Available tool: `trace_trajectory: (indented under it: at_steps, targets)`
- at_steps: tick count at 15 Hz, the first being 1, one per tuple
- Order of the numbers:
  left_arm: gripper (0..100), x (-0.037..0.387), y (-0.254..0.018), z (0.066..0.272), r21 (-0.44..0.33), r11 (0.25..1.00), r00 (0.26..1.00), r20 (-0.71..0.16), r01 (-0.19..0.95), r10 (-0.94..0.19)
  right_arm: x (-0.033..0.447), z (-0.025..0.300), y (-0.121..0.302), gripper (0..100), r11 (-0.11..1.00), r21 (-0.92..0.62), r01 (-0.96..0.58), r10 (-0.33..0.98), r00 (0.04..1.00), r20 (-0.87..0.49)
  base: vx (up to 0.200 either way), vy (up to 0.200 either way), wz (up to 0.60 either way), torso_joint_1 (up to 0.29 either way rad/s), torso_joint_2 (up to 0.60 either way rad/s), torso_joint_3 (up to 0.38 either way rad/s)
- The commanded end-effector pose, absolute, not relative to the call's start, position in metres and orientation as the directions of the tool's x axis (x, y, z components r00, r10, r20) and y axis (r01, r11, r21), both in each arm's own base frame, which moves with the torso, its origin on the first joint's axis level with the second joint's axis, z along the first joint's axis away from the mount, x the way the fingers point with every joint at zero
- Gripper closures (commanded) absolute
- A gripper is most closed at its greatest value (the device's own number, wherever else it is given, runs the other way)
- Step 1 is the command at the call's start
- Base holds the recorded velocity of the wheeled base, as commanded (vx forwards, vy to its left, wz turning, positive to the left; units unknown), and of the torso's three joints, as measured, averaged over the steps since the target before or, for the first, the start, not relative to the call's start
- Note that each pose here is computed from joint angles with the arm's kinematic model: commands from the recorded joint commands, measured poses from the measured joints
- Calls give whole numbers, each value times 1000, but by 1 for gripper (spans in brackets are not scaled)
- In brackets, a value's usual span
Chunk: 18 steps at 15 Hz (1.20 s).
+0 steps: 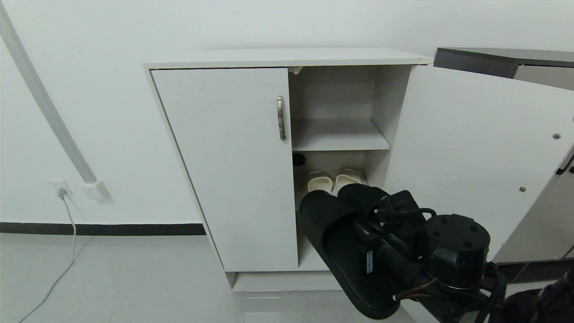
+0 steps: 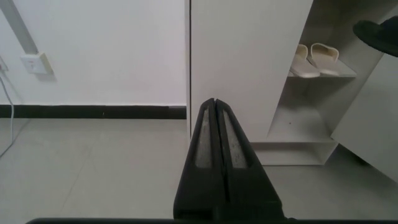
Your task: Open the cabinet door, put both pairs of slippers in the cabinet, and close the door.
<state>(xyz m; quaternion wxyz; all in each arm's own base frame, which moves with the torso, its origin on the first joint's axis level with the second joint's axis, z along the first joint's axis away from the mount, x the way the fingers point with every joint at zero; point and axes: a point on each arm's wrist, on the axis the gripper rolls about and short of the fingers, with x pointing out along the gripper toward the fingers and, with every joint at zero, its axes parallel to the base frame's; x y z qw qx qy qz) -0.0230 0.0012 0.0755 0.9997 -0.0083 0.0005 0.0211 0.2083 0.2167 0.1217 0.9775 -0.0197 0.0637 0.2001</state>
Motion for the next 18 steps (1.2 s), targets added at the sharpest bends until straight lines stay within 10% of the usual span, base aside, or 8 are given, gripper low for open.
trace_trajectory:
  at_steps: [1, 10, 18]
  targets:
    - [100, -23, 1, 75, -17, 999, 999, -3, -43, 43, 231, 127, 244, 100, 970, -21, -243, 239, 963, -123, 0, 0, 0, 0, 0, 0]
    - [100, -23, 1, 75, -15, 999, 999, -3, -43, 43, 267, 217, 281, 100, 998, 59, 0, 9, 986, -164, 0, 0, 0, 0, 7, 0]
    - [100, -23, 1, 75, -14, 999, 999, -3, -41, 41, 267, 225, 278, 100, 998, 63, 3, 7, 987, -158, 0, 0, 0, 0, 0, 0]
